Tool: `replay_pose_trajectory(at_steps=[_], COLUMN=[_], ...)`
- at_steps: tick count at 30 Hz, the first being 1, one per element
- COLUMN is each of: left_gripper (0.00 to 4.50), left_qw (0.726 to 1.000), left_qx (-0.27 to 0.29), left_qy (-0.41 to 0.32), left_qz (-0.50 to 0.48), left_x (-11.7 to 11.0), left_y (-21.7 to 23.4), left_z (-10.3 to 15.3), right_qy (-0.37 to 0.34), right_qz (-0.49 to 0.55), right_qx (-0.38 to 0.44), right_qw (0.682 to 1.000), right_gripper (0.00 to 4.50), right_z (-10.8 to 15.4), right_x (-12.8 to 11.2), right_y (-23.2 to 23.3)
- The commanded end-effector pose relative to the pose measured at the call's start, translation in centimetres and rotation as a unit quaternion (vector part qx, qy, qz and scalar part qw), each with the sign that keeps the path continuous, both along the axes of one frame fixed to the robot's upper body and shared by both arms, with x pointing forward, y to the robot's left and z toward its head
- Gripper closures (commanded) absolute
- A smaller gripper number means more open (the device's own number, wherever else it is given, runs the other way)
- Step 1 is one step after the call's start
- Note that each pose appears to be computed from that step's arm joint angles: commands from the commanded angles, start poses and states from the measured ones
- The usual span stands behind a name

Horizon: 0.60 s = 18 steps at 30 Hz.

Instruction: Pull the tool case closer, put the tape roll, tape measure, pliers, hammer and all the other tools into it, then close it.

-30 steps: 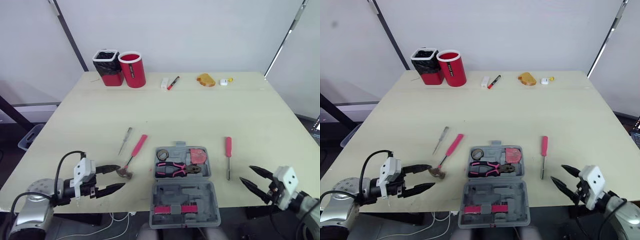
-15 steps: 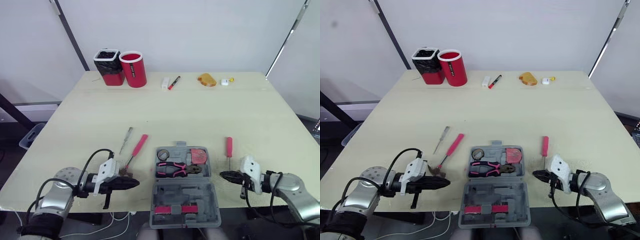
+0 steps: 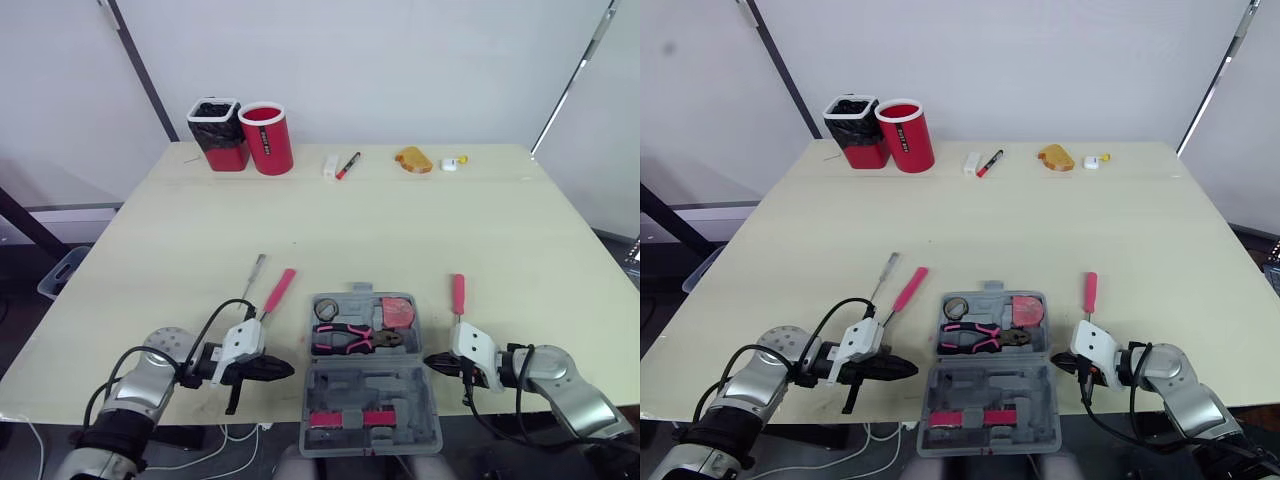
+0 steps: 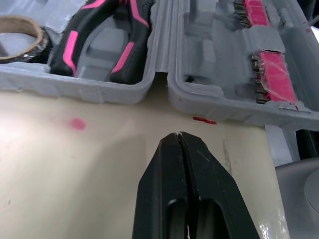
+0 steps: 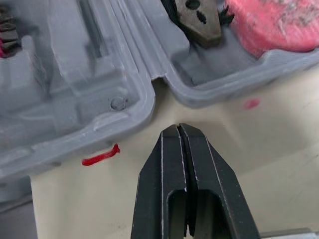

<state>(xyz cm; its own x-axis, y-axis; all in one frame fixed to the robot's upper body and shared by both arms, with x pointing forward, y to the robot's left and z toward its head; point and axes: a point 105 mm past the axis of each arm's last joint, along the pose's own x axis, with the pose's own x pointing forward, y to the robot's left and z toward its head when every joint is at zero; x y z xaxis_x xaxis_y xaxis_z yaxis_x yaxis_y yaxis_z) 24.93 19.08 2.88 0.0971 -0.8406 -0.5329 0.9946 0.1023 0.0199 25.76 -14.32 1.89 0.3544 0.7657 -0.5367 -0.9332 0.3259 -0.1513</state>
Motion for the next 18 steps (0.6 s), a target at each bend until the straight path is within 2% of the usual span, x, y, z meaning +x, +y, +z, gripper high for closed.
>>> replay_pose_trajectory(at_steps=[1, 18], left_gripper=[4.44, 4.44], left_qw=[1.000, 1.000], left_qx=[0.000, -0.023], left_qy=[-0.004, 0.003], left_qz=[-0.007, 0.008], left_x=[0.3, 0.8], left_y=[-0.3, -1.9], left_z=[0.1, -1.0], right_qy=[-0.008, -0.011], right_qz=[0.006, 0.018], right_qx=[-0.002, 0.011], right_qw=[1.000, 1.000], right_gripper=[4.50, 4.50], right_z=[0.2, 0.7], right_x=[0.2, 0.2], right_y=[0.2, 1.2])
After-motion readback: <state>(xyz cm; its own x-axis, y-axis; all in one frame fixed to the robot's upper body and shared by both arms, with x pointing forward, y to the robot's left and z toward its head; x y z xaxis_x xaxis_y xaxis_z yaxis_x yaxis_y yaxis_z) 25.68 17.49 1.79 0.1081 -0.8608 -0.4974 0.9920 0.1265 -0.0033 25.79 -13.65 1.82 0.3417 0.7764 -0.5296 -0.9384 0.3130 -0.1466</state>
